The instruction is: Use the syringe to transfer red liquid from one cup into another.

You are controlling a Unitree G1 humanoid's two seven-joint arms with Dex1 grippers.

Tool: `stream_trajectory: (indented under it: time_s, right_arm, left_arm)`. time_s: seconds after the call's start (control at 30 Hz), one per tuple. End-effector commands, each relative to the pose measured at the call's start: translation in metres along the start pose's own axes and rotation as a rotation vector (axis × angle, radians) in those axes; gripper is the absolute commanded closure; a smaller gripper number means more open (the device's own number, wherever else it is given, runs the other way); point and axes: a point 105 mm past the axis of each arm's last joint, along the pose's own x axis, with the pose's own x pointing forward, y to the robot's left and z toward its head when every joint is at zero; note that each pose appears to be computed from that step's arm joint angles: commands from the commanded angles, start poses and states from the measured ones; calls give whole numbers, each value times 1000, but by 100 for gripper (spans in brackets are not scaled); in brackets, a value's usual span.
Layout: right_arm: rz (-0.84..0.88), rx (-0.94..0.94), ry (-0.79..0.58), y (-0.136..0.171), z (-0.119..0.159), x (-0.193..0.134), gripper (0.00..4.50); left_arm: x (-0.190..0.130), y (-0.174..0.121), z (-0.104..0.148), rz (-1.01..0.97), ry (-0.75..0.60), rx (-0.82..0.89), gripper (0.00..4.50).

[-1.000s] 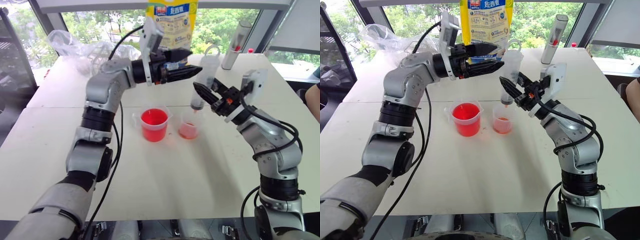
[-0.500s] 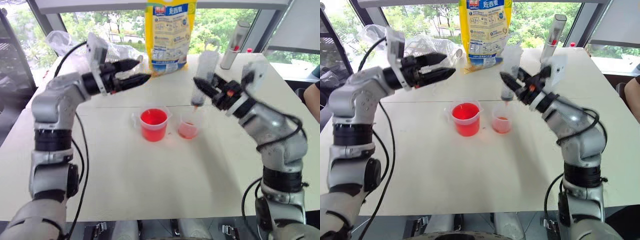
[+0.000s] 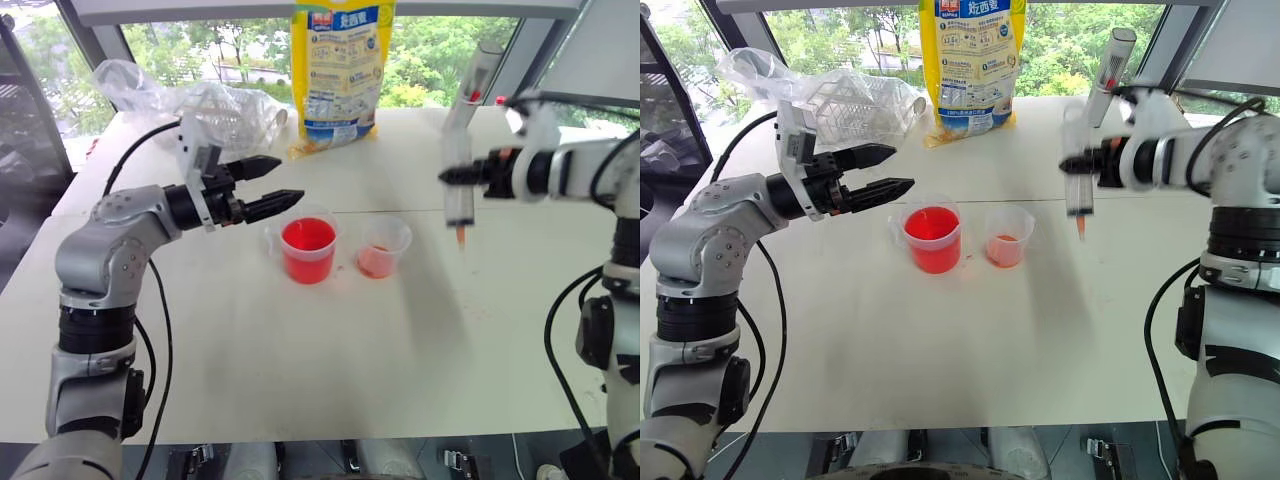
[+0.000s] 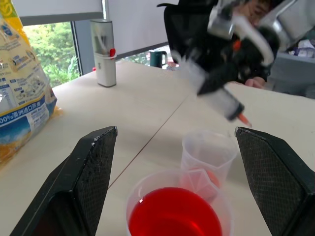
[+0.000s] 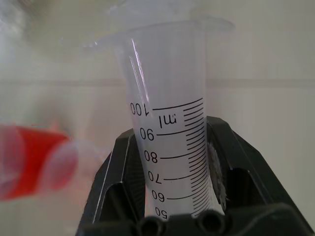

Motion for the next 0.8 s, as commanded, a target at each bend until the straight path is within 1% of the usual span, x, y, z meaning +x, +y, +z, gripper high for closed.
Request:
stream_trajectory:
  time_s: [0.03,0.1,0.27,0.4,0.47,0.57,0.6,0.73,0.8]
  right_arm:
    - [-27,5,45,-7,-8,3,314]
    - [-50,20,104,-12,-21,12,314]
    - [-130,38,185,-30,-49,33,314]
    - [-140,55,191,-36,-54,41,314]
    - [-136,59,187,-35,-53,42,212]
    - [-129,56,178,-34,-50,40,74]
    - [-120,45,165,-33,-47,37,9]
    - [-102,-65,97,-28,-32,19,4]
    - [-66,-167,35,-19,-19,2,4]
  left_arm:
    - [-3,-8,10,-14,-28,35,57]
    - [-4,-12,8,-23,-16,32,57]
    - [-7,-16,4,-22,10,36,57]
    - [-7,-19,5,-23,13,34,57]
    - [-7,-20,4,-27,21,33,53]
    - [-8,-21,4,-32,27,27,53]
    - [-8,-22,5,-37,28,17,53]
    - [-9,-23,5,-42,35,5,53]
    - [-12,-23,4,-41,43,1,53]
